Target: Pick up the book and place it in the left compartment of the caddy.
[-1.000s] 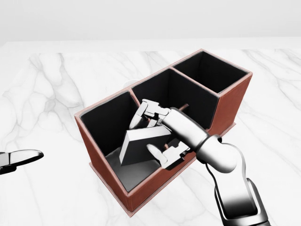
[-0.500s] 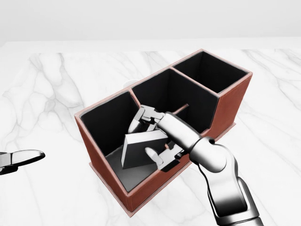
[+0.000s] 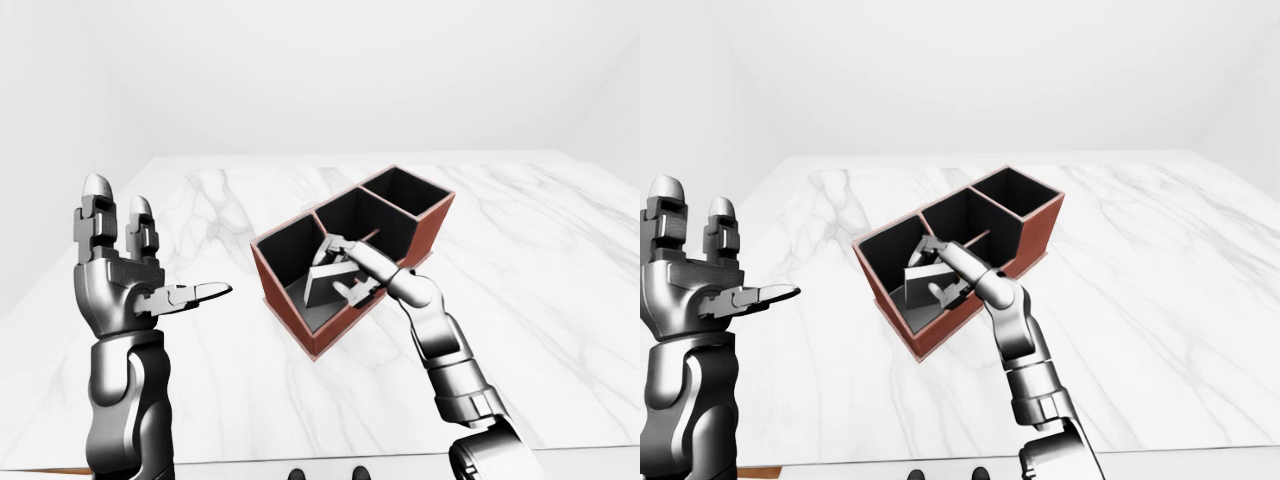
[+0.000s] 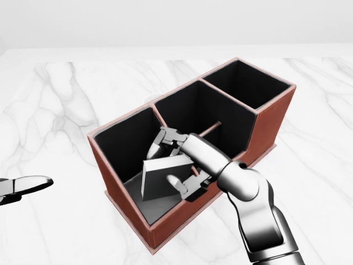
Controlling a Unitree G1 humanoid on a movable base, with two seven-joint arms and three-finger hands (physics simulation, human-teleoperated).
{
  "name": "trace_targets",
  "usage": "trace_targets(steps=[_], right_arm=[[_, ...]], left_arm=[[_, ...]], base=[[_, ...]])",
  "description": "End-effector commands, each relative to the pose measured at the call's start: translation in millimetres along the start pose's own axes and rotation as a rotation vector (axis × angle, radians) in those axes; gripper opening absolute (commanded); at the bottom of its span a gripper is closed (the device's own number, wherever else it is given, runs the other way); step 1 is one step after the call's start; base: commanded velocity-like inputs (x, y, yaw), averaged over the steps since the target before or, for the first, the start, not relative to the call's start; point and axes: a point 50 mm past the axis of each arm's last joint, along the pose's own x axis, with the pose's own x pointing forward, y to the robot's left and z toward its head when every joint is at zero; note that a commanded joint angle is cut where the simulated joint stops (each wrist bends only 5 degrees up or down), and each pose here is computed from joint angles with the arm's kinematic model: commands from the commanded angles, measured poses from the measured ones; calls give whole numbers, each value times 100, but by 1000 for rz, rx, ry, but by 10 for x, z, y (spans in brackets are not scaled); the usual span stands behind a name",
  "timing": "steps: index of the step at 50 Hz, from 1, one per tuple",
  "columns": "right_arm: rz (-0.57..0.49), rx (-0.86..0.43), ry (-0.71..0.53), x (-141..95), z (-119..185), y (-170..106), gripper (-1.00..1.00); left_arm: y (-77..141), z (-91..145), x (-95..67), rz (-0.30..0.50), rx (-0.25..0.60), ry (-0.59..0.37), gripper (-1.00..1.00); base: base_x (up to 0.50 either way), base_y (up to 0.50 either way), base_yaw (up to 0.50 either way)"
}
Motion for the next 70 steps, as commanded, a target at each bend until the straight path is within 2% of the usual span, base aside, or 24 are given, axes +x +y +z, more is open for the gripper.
trace_targets(steps=[1,2,3,34,38,40,46,47,55,63,70], right_arm=[[-20,36,-35,10,46,-29,-72],[-19,38,-32,12,40,-26,-4],[-15,38,-29,15,32,-21,100],[-23,81,-23,12,-21,24,100],[-33,46,-116,-67,188,-43,100],[-49,-11,-207,-163,415,-93,100],[-77,-108,-339,-343,745,-159,100],[-91,-151,-391,-426,880,-189,100],[-155,-300,-562,-741,1288,-264,100],[-204,-377,-666,-954,1489,-276,100],[-229,-394,-730,-1083,1570,-251,100]], left_arm=[[-2,-1,2,0,0,0,100],[-3,4,1,0,0,-2,100],[-3,7,2,0,0,-3,100],[-5,-28,-11,-2,1,12,100],[-5,-19,-8,-2,0,8,100],[-9,-21,-11,-3,1,9,100],[-12,5,-20,-5,0,0,100],[-14,0,-23,-5,2,2,100],[-15,-18,-23,-6,4,9,100],[-16,1,-27,-6,4,2,100],[-17,-5,-24,-7,3,4,100]], base=[[0,0,0],[0,0,0],[0,0,0],[0,0,0],[0,0,0],[0,0,0],[0,0,0],[0,0,0],[0,0,0],[0,0,0],[0,0,0]])
